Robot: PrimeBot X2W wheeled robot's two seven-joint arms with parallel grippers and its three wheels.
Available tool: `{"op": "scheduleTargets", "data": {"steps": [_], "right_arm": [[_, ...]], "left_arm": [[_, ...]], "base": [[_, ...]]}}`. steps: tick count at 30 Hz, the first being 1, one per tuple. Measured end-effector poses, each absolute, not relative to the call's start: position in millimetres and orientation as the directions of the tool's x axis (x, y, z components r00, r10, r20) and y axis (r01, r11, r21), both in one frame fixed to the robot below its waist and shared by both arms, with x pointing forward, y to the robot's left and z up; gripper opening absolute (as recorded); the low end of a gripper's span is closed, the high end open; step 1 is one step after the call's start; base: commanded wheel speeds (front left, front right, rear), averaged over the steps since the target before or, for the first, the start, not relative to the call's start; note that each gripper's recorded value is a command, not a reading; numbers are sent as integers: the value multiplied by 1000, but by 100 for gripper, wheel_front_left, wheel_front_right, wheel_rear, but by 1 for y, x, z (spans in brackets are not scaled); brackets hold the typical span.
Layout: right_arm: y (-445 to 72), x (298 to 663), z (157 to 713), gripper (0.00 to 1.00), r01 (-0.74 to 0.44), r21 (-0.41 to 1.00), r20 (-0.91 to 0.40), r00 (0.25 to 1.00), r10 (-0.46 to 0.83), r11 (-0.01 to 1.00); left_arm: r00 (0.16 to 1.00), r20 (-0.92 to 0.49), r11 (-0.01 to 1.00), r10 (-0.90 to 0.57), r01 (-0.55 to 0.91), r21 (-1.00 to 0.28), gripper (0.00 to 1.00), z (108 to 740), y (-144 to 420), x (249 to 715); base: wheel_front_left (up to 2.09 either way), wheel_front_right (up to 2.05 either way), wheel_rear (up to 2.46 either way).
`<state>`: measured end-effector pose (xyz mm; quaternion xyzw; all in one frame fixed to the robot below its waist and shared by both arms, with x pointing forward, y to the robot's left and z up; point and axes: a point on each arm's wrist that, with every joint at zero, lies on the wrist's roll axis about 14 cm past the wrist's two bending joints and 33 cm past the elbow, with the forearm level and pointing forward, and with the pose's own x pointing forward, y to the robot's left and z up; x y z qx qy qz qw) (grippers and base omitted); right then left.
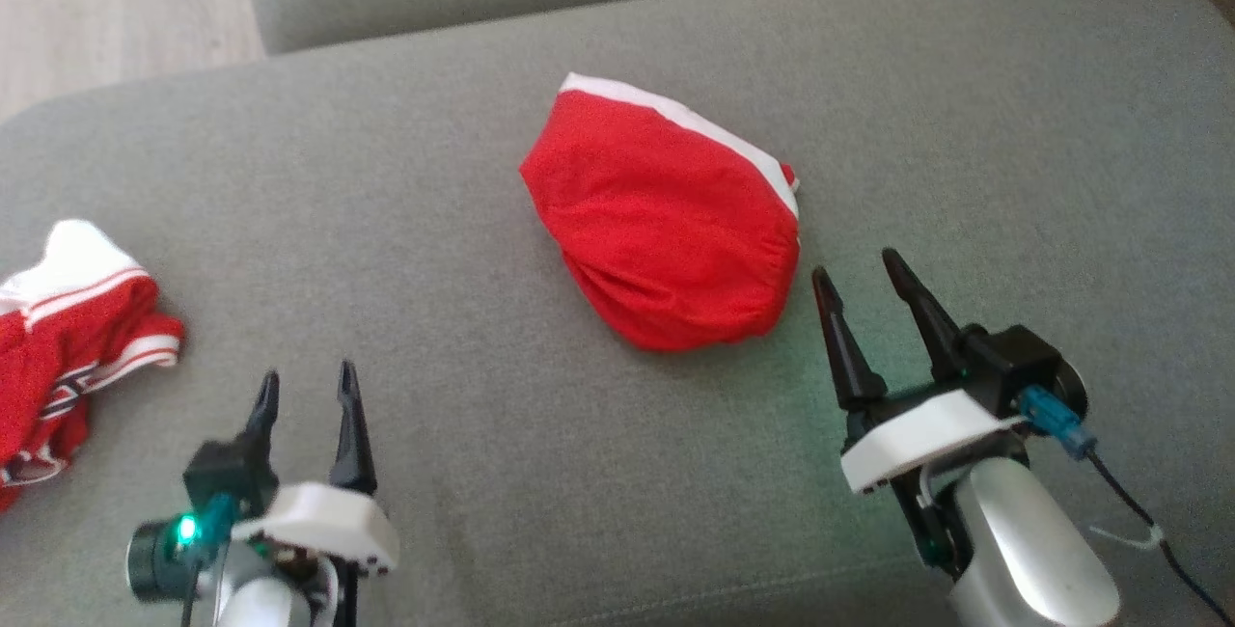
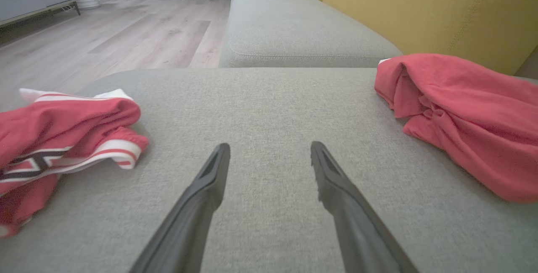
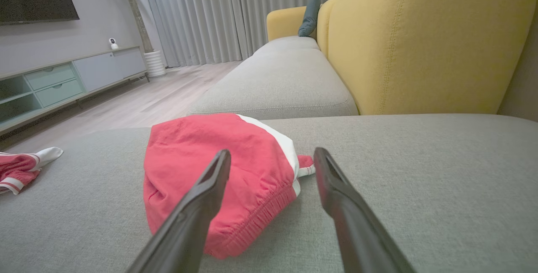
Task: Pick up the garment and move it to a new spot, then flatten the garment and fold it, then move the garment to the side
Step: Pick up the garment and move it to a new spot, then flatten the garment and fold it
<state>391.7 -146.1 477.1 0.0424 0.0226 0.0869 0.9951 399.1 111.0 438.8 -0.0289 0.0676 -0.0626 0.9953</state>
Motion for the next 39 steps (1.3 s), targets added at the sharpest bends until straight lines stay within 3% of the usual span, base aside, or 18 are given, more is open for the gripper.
{"op": "scheduleTargets", "data": {"steps": [15, 24, 29, 37, 38, 39], "right_arm": [[-151, 388, 457, 100, -141, 107, -94, 984, 151, 984], [-156, 441, 452, 100, -112, 141, -111, 986, 128, 984], [-145, 459, 428, 100, -126, 151, -184, 971, 153, 981], [-140, 458, 381, 100, -116, 151, -327, 931, 160, 982], [-139, 457, 377, 85, -114, 152, -336, 928, 160, 982], [-139, 457, 375, 50, -114, 153, -343, 926, 161, 982]], "left_arm": [[981, -147, 990, -127, 116, -83, 100, 435, 110, 373], [981, -146, 988, -125, 111, -105, 100, 433, 109, 391], [981, -169, 992, -99, 83, -99, 100, 425, 119, 393], [978, -191, 993, -84, 66, -95, 100, 417, 124, 395], [978, -192, 993, -83, 66, -95, 100, 416, 124, 395], [978, -192, 993, -82, 65, -94, 100, 416, 125, 396]], "base": [[0, 0, 0], [0, 0, 0], [0, 0, 0], [0, 0, 0], [0, 0, 0], [0, 0, 0]]}}
